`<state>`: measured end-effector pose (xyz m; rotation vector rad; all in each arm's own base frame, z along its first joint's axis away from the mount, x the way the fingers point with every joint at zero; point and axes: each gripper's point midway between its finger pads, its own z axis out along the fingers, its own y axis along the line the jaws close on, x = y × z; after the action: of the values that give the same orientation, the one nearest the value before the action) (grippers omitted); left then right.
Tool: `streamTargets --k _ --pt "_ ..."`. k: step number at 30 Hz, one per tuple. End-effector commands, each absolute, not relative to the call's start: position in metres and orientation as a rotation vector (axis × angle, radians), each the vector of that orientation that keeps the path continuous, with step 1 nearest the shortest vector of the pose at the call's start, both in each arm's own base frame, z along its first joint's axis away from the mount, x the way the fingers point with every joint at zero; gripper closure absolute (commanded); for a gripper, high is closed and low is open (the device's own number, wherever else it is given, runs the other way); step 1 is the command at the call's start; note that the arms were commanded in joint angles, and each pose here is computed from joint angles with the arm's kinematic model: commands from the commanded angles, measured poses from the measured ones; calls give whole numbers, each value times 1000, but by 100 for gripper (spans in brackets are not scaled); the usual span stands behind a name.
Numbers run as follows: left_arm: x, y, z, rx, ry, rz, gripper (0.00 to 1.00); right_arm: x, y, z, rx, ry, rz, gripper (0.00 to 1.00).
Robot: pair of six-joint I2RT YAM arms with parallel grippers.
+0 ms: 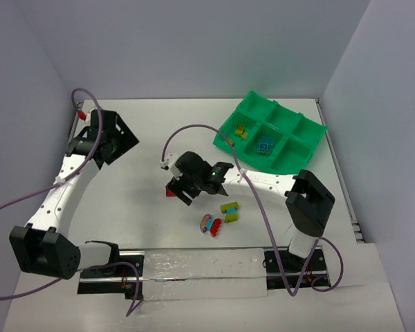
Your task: Sort the legos into containers by color
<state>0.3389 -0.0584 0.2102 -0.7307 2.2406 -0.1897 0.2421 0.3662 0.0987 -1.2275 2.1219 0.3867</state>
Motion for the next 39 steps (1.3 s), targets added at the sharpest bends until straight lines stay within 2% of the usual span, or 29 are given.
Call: streamTargets --k 1,6,13,22,26,31,32,35,37,38,39 --pt "343 -39 232 -750 2176 -165 17 271 401 111 -1393 1851 327 20" --pt "341 -35 236 -754 2161 -192 17 272 417 87 -1576 1825 327 17" --pt "343 -32 233 -750 2169 -189 17 274 428 65 -1635 1867 394 16" --pt "345 -30 233 -750 2165 -186 17 283 427 40 -1620 1985 471 29" --pt "347 -29 232 -755 2168 -182 17 285 419 31 -1607 2022 427 41" --pt "350 -30 232 -754 2165 -189 17 285 407 27 -1582 2045 376 43" --pt "351 -31 233 -753 2164 -193 17 286 406 28 -1566 2047 370 46" --pt "353 -31 233 -752 2166 -198 17 292 403 33 -1503 2063 339 66" --pt "354 -32 235 -752 2164 -199 18 298 404 46 -1458 2062 339 94" --pt "355 -32 236 -749 2160 -200 18 300 403 53 -1432 2063 341 100" --pt "356 -31 238 -747 2158 -198 17 305 400 66 -1380 2067 344 100"
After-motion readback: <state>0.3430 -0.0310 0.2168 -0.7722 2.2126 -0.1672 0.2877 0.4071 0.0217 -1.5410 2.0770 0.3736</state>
